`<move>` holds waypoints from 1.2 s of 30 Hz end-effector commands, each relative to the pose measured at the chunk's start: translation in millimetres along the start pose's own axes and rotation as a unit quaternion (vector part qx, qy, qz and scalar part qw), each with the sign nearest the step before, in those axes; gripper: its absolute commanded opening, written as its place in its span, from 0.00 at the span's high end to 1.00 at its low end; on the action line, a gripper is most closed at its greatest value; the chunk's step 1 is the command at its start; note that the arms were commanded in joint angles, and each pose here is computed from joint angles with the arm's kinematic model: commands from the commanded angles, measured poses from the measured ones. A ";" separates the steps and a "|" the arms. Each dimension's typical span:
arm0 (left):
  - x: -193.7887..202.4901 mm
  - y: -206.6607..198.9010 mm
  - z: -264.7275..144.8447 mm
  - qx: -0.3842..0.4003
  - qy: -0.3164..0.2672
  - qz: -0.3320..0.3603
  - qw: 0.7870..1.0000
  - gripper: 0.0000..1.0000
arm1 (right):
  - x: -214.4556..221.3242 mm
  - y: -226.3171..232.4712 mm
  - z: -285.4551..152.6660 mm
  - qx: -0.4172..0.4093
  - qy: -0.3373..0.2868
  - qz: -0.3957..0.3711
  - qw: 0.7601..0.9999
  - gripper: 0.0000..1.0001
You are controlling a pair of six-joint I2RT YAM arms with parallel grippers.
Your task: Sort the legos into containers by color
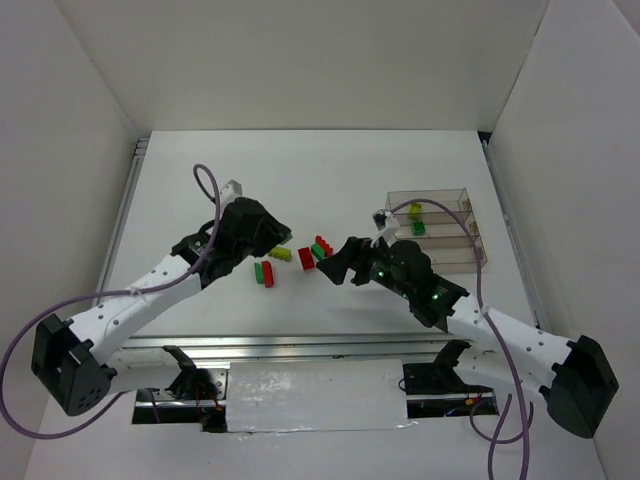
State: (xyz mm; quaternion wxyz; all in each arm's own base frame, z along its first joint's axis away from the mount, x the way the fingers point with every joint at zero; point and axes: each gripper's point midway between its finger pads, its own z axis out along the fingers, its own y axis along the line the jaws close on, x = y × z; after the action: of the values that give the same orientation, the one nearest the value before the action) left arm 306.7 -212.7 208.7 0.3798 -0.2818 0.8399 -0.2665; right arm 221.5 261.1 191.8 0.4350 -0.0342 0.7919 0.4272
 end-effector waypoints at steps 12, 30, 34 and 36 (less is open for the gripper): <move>42.4 -62.6 -48.0 0.110 0.055 -0.061 0.991 1.00 | -38.9 65.5 41.0 -0.046 -0.148 -0.014 0.988 0.10; 71.9 -72.5 -53.2 0.138 0.092 -0.048 0.985 0.95 | -44.2 64.5 40.4 -0.048 -0.183 -0.020 0.982 1.00; 59.9 -70.6 -56.3 0.131 0.067 -0.040 0.988 0.04 | -39.6 53.4 33.3 -0.040 -0.186 -0.025 0.981 1.00; 49.9 -71.7 -58.2 0.126 0.046 -0.020 0.991 0.00 | -33.8 41.6 33.5 -0.014 -0.172 -0.027 0.985 1.00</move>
State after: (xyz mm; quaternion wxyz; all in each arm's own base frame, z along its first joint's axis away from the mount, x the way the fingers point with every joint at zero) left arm 254.6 -280.8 235.9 0.3448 -0.2589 0.8197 -0.3771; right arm 240.5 313.6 227.2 0.5526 -0.0038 0.7066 0.4418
